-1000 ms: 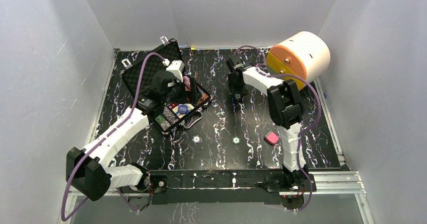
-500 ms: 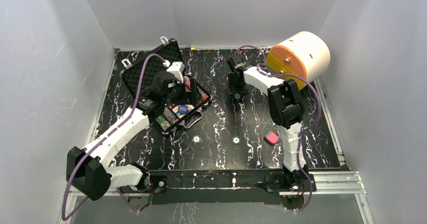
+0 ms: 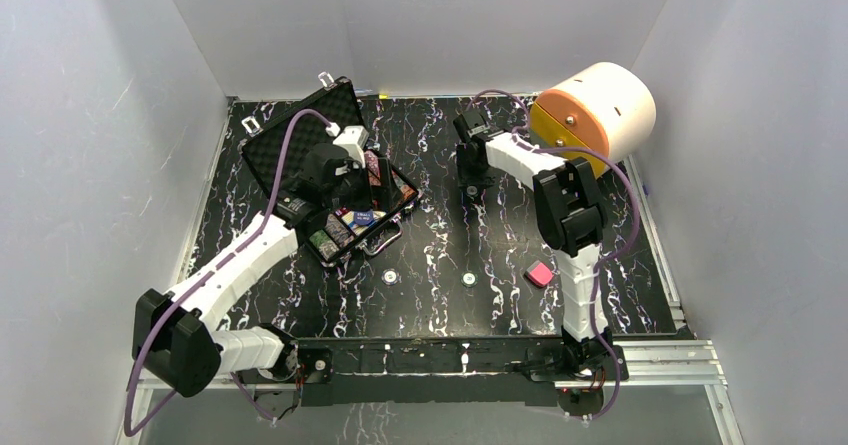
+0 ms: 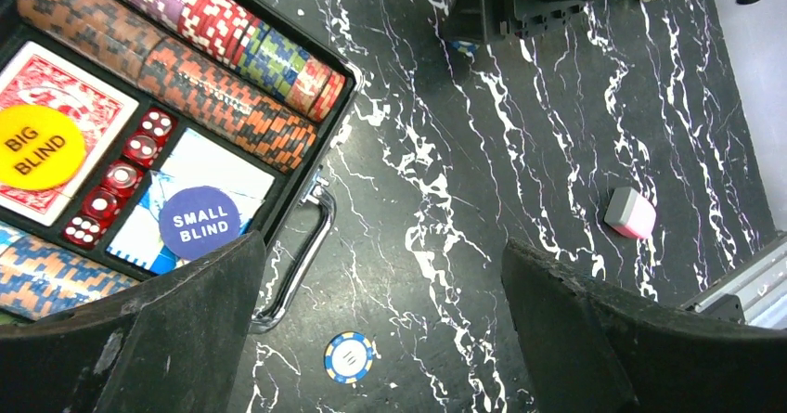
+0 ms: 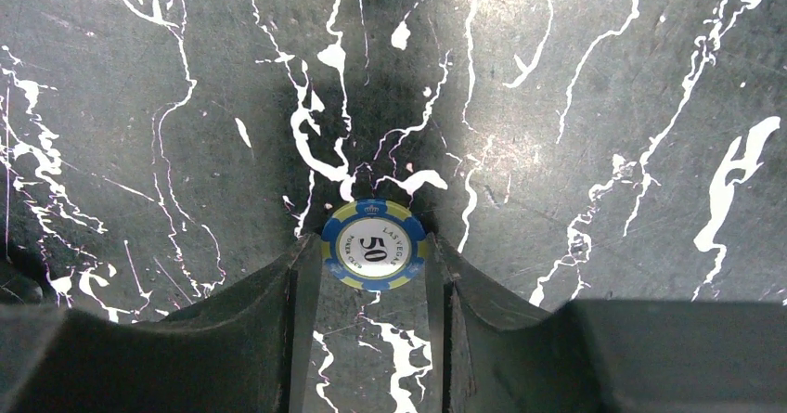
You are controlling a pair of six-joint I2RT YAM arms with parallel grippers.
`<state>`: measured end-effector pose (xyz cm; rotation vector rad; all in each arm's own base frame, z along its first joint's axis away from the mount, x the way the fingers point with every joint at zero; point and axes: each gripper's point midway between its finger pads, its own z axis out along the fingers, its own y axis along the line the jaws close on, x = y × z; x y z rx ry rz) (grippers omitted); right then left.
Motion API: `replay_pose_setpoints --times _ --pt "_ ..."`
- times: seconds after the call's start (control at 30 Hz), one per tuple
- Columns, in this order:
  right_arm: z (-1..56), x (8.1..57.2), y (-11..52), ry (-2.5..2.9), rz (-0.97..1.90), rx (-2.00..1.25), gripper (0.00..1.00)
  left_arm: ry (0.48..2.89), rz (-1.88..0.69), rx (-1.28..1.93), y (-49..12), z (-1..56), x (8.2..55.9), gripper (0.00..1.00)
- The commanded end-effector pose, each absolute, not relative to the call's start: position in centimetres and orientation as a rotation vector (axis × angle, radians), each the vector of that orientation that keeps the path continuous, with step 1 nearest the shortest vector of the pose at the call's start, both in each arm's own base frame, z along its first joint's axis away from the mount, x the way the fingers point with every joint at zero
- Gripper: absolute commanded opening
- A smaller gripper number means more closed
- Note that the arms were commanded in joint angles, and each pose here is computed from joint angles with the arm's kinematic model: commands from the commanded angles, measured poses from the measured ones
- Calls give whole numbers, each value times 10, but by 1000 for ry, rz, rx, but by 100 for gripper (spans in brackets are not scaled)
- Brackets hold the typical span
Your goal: Pack up texas hold em set
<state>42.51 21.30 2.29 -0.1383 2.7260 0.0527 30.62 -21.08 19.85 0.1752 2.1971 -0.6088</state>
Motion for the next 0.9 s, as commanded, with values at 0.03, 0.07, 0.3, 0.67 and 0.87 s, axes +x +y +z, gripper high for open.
replay_pose_setpoints --times 0.03,0.07,0.3,0.67,0.87 --pt "26 407 210 2747 86 -111 43 2282 -706 207 -224 173 294 98" --pt "30 403 212 2747 113 -109 44 2293 -752 220 -230 170 290 98" --pt "41 353 228 2776 300 -88 45 2345 -975 166 -270 158 289 93" --pt "70 303 244 2707 652 180 45 2332 -1124 114 -326 116 257 72" --pt "78 290 255 2668 819 281 45 2285 -1195 36 -341 103 256 66"
